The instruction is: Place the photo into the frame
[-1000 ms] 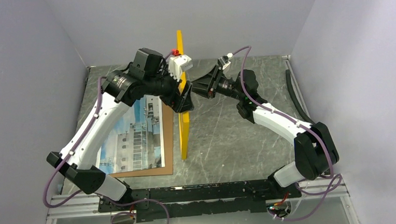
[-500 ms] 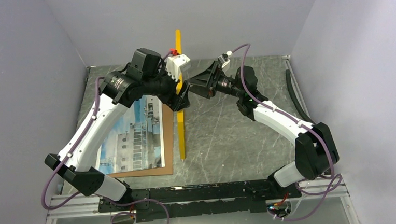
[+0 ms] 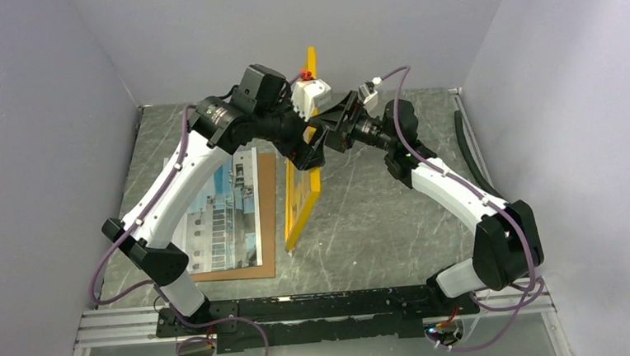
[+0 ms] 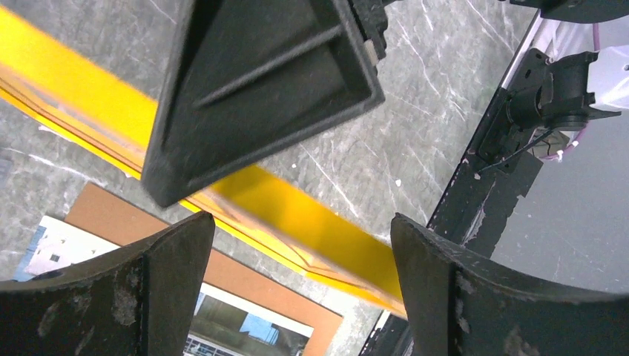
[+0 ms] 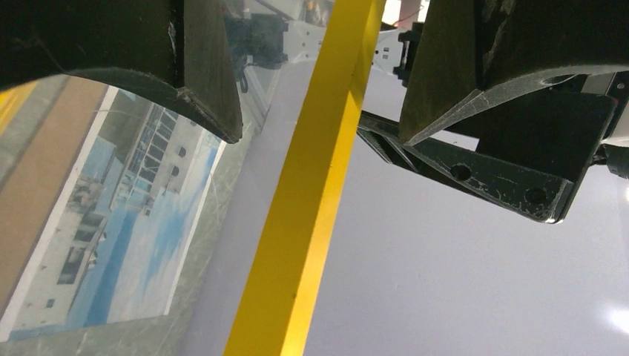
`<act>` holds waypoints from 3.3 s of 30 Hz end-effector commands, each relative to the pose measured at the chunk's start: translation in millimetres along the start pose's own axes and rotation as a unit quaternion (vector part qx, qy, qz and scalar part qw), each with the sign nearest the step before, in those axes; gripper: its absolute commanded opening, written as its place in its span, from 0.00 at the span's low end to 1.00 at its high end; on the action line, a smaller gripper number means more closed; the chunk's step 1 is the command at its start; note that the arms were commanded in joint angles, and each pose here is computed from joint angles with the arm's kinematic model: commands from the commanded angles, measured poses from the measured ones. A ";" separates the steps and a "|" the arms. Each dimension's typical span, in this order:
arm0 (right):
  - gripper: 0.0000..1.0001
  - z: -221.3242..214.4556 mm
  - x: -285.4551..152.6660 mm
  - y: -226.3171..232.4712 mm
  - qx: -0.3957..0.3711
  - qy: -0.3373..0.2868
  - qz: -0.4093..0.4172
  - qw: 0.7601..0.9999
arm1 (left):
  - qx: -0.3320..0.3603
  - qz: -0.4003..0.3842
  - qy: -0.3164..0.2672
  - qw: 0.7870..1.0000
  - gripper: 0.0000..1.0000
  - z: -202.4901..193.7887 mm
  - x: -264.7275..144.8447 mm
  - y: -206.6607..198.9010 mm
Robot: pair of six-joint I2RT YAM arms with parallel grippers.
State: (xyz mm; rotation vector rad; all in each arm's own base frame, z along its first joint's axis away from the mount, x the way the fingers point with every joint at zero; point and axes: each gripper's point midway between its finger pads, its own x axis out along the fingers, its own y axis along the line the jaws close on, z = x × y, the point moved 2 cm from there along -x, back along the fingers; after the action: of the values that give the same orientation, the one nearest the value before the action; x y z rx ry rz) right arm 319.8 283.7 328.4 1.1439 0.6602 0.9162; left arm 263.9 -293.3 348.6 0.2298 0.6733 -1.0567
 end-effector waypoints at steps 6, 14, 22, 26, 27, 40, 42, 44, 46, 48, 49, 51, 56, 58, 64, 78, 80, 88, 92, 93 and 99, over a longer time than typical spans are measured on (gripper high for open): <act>0.81 16.8 -14.0 26.4 -0.037 -0.017 0.023 0.999 | 0.028 -0.008 -0.044 0.999 0.94 20.4 -53.7 -21.2; 0.77 17.2 -14.1 27.4 -0.032 -0.019 0.026 0.999 | 0.019 0.003 -0.004 1.000 0.94 -13.6 -23.8 -8.7; 0.59 17.6 -14.5 30.6 -0.018 -0.027 0.039 0.999 | 0.014 -0.017 -0.015 1.000 0.94 -1.8 -20.6 -14.8; 0.55 17.6 -13.9 27.6 -0.013 -0.027 0.039 0.999 | 0.008 -0.024 -0.024 0.999 0.94 4.1 -23.3 -21.1; 0.53 16.8 -13.5 26.5 -0.012 -0.026 0.038 0.999 | 0.006 -0.026 -0.025 0.999 0.94 5.2 -24.4 -22.2; 0.44 14.5 -14.8 25.9 -0.008 -0.024 0.039 0.999 | 0.032 0.020 -0.009 0.999 0.89 -5.5 -15.5 -9.0; 0.43 14.8 -15.2 25.9 -0.008 -0.024 0.039 0.999 | 0.039 0.028 -0.005 0.999 0.86 -7.9 -17.5 -6.2; 0.43 14.4 -15.0 25.5 -0.008 -0.023 0.040 0.999 | 0.046 0.034 -0.001 0.998 0.84 -11.6 -18.9 -4.6; 0.43 14.6 -14.4 24.9 -0.006 -0.023 0.040 0.999 | 0.050 0.040 0.003 0.998 0.82 -15.2 -19.8 -2.6; 0.43 14.9 -14.5 24.4 -0.006 -0.024 0.040 0.999 | 0.055 0.047 0.007 0.997 0.81 -18.0 -19.8 -0.1; 0.43 14.9 -14.5 23.8 -0.007 -0.024 0.039 0.999 | 0.056 0.049 0.010 0.997 0.80 -19.3 -19.5 1.0; 0.43 14.2 -14.2 23.6 -0.008 -0.022 0.036 0.999 | 0.062 0.059 0.009 0.996 0.75 -17.2 -21.7 4.2; 0.46 14.8 -14.5 24.4 -0.014 -0.022 0.033 0.999 | 0.073 0.075 0.012 0.994 0.61 -13.1 -28.0 8.6; 0.48 15.3 -14.7 25.1 -0.017 -0.021 0.032 0.999 | 0.070 0.071 0.021 0.995 0.57 -17.1 -26.4 7.4; 0.51 14.1 -15.2 23.9 -0.022 -0.016 0.025 0.999 | 0.060 0.070 0.044 0.995 0.39 -27.3 -23.2 7.5; 0.51 27.1 -39.2 9.8 -0.066 -0.027 -0.031 0.997 | 0.067 0.117 0.068 0.989 0.03 -40.5 -32.7 20.3; 0.51 28.7 -45.9 4.4 -0.072 -0.032 -0.041 0.996 | 0.073 0.121 0.062 0.988 0.03 -38.1 -35.8 21.3; 0.50 30.0 -68.8 -24.7 -0.083 -0.034 -0.097 0.991 | 0.092 0.127 0.009 0.988 0.03 -11.2 -54.2 17.2; 0.48 32.4 -77.2 -39.0 -0.085 -0.042 -0.129 0.987 | 0.091 0.111 -0.015 0.989 0.03 -1.0 -61.9 8.2; 0.48 33.3 -79.7 -42.7 -0.084 -0.044 -0.137 0.986 | 0.089 0.110 -0.015 0.990 0.03 -1.0 -63.9 6.7; 0.46 40.8 -90.0 -58.7 -0.098 -0.050 -0.184 0.977 | 0.088 0.123 -0.022 0.988 0.03 0.4 -75.1 7.4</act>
State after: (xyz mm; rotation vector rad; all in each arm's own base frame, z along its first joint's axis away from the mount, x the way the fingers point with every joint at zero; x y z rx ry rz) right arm 325.1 188.1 276.7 0.9322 0.7050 0.6110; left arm 254.9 -243.0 361.7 0.4527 0.6042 -0.8787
